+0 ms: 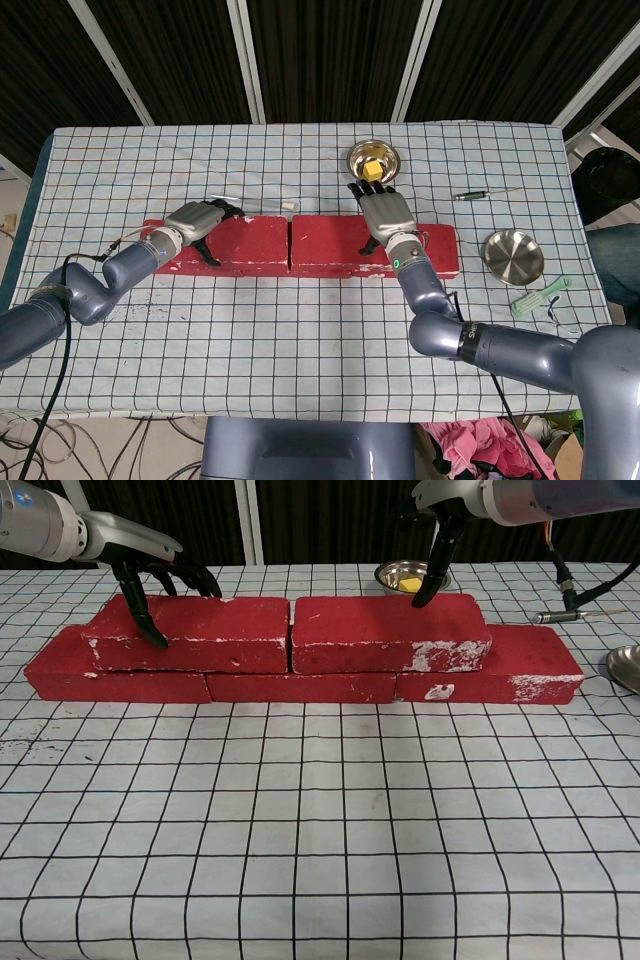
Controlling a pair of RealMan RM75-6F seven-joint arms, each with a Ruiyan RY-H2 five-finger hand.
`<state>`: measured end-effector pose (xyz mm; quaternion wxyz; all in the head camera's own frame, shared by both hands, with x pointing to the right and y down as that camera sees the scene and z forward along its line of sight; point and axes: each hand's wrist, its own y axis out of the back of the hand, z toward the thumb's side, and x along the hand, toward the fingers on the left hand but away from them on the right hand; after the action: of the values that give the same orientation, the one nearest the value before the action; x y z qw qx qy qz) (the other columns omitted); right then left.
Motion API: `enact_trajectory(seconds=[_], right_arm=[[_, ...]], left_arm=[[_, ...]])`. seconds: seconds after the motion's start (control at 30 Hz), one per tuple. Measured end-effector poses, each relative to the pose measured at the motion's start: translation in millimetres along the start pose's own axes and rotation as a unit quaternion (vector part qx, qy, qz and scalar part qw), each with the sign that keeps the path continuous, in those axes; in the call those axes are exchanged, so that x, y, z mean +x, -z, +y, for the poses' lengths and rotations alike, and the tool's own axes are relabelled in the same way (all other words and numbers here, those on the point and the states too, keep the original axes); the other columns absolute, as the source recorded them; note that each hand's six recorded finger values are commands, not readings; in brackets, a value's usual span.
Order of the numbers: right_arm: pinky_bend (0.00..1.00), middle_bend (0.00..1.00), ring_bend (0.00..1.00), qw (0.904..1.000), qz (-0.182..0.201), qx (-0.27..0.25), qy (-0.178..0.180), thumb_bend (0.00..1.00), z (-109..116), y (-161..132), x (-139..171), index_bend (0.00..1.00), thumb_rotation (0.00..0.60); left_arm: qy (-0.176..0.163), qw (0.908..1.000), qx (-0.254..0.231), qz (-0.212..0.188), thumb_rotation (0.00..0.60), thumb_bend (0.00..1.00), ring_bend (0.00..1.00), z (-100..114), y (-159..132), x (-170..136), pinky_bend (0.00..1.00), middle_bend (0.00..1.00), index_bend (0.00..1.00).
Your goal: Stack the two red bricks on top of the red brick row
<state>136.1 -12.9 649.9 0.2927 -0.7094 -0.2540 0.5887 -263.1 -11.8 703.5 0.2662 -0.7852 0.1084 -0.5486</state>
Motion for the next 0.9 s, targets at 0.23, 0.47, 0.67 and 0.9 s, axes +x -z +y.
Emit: enact_trajectory(seconds=[0.23,0.47,0.67,0.9], right_arm=[[0.14,0.01,0.0,1.0,-0.002,0.0,0.0,0.0,-0.8,2.2,-0.6,0.0,0.6],[0.14,0.01,0.0,1.0,-0.003,-0.001,-0.003,0.0,-1.6,3.0,-0.5,0.0,0.6],[0.13,0.01,0.0,1.0,-0.004,-0.001,-0.003,0.0,-1.7,3.9,-0.6,0.0,0.6],[0.14,0.01,0.0,1.0,-0.007,-0.002,-0.003,0.0,-1.8,6.5,-0.8,0.0,0.6]], left_arm=[[0.0,1.0,0.0,0.001,0.6,0.0,0.0,0.2,0.0,1.5,0.1,0.1,0.09],[0.001,1.0,0.002,0.002,0.6,0.0,0.0,0.2,-0.5,2.1,0.09,0.09,0.05],[0.003,1.0,0.001,0.003,0.6,0.0,0.0,-0.1,-1.1,2.5,0.09,0.07,0.04],[0.006,1.0,0.002,0.004,0.6,0.0,0.0,-1.3,-2.1,3.9,0.1,0.05,0.03]])
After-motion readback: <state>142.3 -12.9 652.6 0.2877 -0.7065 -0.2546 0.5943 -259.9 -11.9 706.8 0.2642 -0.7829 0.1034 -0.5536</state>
